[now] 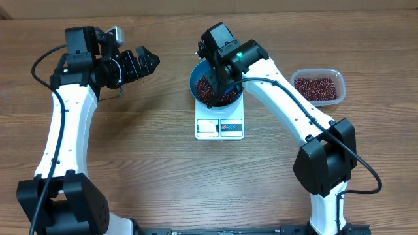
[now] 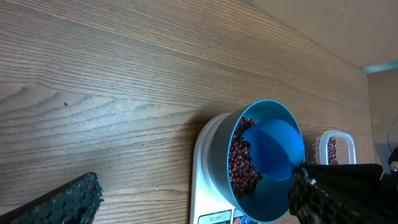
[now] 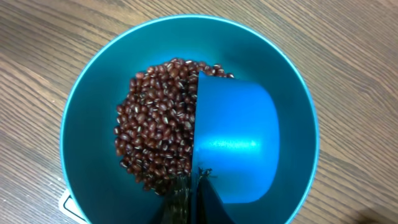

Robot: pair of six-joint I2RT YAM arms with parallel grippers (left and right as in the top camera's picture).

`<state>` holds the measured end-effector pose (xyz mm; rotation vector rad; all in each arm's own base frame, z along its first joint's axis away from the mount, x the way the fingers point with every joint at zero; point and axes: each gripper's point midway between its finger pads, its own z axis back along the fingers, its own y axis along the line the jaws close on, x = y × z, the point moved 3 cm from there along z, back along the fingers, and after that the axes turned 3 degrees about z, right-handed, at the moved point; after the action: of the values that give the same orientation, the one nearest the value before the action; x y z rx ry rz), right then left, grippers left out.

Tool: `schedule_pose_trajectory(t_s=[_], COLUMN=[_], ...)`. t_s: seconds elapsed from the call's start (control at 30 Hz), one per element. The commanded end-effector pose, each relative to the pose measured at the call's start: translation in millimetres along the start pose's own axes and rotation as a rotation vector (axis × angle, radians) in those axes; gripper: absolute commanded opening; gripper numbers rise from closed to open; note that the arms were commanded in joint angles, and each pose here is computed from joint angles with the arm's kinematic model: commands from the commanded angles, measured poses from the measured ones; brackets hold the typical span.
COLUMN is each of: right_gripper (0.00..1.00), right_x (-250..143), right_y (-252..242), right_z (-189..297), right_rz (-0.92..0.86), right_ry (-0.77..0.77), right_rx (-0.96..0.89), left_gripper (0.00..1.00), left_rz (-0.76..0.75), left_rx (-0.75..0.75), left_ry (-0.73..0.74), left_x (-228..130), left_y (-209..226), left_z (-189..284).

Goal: Scoop item into bowl and weigh 150g on scale
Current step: 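Tilt the scoop to pour beans into the teal bowl, right gripper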

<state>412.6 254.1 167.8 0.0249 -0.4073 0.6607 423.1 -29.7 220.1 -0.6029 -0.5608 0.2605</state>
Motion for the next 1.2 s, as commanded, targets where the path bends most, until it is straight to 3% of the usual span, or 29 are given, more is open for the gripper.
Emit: schedule_pose_trajectory(t_s=[0.0, 0.4, 0.8, 1.17], right_gripper=[0.04, 0.04, 0.04, 0.04], right_x=[2, 3, -2, 17], right_y=[6, 12, -14, -29], right_z=[-2, 1, 6, 43], right_rz=[-0.056, -0.145, -0.274, -0.291], right_ry=[-0.009, -0.022, -0.025, -0.141], right_rx=[0.028, 0.216, 0.34, 0.389], left_gripper=[1.0, 1.0, 1.0, 1.0], left_rz=[-0.043, -0.043, -0.043, -0.043], left_rx=[-0.013, -0.013, -0.013, -0.013], left_ry=[-0.029, -0.029, -0.029, -0.029], left_x=[6, 6, 6, 6], left_y=[-13, -13, -13, -13], left_z=[8, 8, 8, 8])
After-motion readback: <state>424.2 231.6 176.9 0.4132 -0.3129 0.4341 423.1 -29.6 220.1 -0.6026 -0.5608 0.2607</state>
